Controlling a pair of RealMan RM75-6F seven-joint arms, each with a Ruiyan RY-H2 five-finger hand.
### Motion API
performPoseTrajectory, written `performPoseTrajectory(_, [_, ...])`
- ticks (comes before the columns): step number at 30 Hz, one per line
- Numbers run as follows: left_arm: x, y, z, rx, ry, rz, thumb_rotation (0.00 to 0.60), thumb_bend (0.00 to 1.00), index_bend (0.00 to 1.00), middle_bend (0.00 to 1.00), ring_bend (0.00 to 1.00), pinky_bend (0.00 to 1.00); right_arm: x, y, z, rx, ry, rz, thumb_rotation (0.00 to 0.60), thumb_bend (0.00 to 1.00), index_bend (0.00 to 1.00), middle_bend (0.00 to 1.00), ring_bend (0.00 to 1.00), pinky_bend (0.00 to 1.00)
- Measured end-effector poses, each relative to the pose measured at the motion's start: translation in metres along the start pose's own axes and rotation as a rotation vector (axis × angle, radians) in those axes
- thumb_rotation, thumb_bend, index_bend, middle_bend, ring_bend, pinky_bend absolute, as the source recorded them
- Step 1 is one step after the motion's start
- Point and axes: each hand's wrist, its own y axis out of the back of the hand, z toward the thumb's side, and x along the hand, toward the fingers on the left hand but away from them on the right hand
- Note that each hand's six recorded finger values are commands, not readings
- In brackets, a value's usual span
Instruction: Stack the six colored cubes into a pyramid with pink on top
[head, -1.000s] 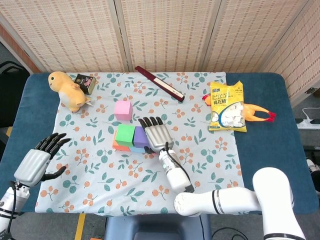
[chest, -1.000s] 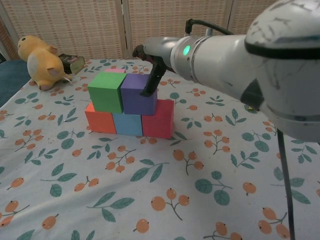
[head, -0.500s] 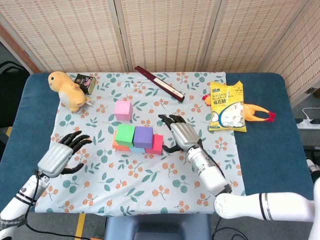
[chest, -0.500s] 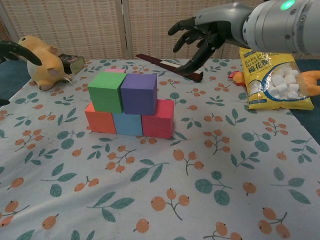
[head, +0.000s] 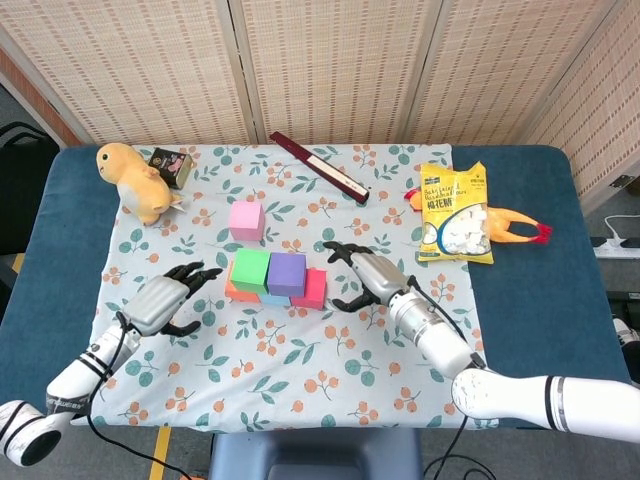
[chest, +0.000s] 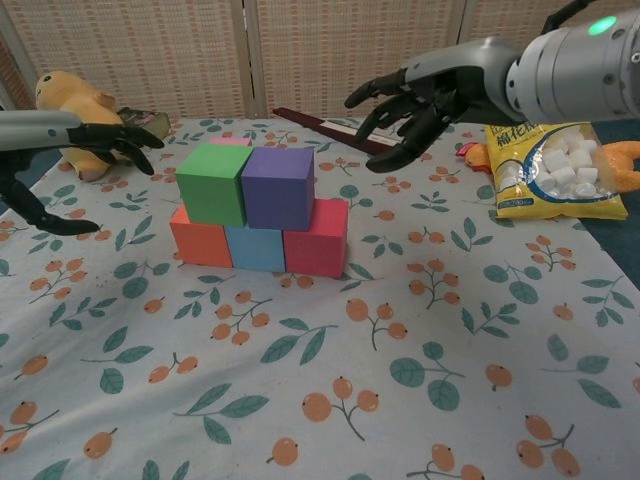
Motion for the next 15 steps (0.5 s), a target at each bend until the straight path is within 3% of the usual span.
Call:
performPoseTrajectory(5, [0.010, -0.006, -0.007, -0.039, 0.030, -0.018, 0.600, 0.32, 0.00, 0.16, 0.05, 0.14, -0.011, -0.013, 0.001, -0.005, -0.001, 0.034, 0.600, 0.24, 0.00, 0.19, 0.00, 0.03])
performPoseTrajectory(15, [0.025, -0.014, -0.001, -0.076, 0.015, -0.035, 0.600, 0.32, 0.00, 0.16, 0.05, 0.14, -0.027, -0.037, 0.009, -0.009, 0.007, 0.073, 0.600, 0.24, 0.00, 0.19, 0.00, 0.02])
